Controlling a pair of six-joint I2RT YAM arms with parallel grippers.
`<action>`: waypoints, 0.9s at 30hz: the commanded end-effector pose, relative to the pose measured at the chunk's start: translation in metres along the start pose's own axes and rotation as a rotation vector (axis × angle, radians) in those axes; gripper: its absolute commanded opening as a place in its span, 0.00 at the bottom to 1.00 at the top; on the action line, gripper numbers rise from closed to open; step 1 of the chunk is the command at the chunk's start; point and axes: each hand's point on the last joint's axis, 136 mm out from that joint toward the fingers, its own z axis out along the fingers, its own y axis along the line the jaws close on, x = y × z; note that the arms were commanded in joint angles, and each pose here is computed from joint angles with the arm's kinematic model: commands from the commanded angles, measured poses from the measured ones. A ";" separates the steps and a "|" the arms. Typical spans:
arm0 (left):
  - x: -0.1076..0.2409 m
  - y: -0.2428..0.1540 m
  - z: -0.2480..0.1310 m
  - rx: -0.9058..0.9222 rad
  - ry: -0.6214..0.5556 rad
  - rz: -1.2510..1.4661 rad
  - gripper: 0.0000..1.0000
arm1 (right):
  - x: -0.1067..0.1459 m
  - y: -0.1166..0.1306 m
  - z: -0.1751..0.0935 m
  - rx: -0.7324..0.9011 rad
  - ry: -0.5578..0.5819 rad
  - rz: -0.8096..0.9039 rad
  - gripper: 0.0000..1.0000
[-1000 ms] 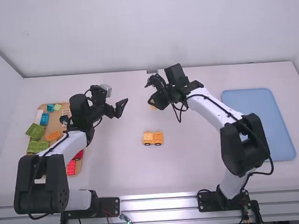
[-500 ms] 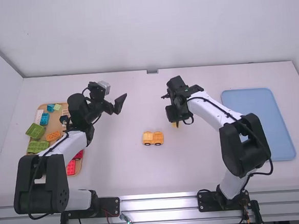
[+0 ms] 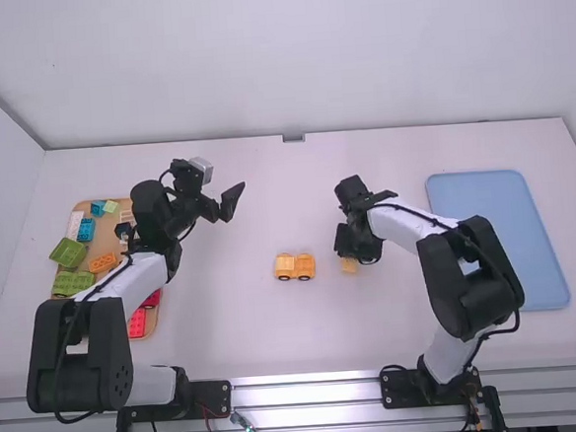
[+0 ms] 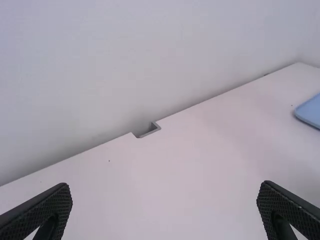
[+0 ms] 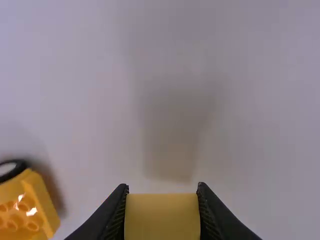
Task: Assemble lego blocks to make yellow taxi
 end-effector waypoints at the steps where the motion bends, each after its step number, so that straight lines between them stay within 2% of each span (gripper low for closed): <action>1: 0.005 0.000 0.000 0.004 0.010 -0.008 0.99 | 0.008 -0.007 0.007 0.003 0.049 0.303 0.00; 5: 0.006 0.000 0.000 0.005 0.013 -0.010 0.99 | 0.009 0.004 0.009 -0.078 0.104 0.523 0.00; 9: 0.006 0.000 0.000 0.005 0.014 -0.011 0.99 | 0.002 0.011 0.013 -0.138 0.105 0.689 0.00; 10: 0.007 0.000 0.000 0.005 0.016 -0.012 0.99 | 0.002 0.013 0.015 -0.153 0.113 0.774 0.00; 15: 0.010 -0.001 0.000 0.006 0.027 -0.020 0.99 | 0.019 0.002 0.024 -0.084 0.149 1.090 0.00; 22: 0.010 -0.001 0.000 0.007 0.028 -0.021 0.99 | 0.021 -0.005 0.027 -0.068 0.164 1.212 0.00; 25: 0.010 -0.001 0.000 0.007 0.028 -0.021 0.99 | 0.017 -0.006 0.027 -0.077 0.155 1.219 0.08; 27: 0.010 -0.001 0.000 0.007 0.029 -0.022 0.99 | 0.015 -0.005 0.027 -0.086 0.152 1.217 0.26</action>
